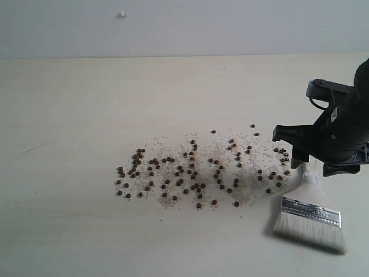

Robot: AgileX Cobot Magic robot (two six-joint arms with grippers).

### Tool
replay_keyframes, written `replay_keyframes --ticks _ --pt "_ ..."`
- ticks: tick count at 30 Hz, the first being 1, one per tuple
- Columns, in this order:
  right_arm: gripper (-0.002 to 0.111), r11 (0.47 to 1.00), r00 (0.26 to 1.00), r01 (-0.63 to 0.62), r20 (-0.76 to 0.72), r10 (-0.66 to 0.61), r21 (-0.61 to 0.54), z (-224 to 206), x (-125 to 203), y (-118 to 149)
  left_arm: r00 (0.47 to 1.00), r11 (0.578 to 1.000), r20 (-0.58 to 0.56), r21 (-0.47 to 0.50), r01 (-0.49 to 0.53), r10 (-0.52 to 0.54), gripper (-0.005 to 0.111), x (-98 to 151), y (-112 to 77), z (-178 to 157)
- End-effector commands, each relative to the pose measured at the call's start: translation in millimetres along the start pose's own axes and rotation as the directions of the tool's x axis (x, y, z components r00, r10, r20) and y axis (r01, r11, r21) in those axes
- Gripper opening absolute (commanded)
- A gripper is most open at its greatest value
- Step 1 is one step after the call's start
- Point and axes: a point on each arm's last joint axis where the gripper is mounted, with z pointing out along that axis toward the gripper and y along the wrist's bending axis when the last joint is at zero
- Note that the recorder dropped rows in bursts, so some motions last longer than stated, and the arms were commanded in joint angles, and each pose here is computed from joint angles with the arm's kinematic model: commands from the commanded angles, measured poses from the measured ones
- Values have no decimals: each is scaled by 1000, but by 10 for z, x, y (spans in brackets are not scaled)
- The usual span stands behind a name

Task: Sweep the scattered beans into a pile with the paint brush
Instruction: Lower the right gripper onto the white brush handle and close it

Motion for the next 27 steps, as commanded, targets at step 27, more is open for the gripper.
replay_keyframes --ticks 27 --pt "54 995 999 24 -49 -19 95 304 22 -62 1000 1000 11 1 -1 1 0 -14 -2 -5"
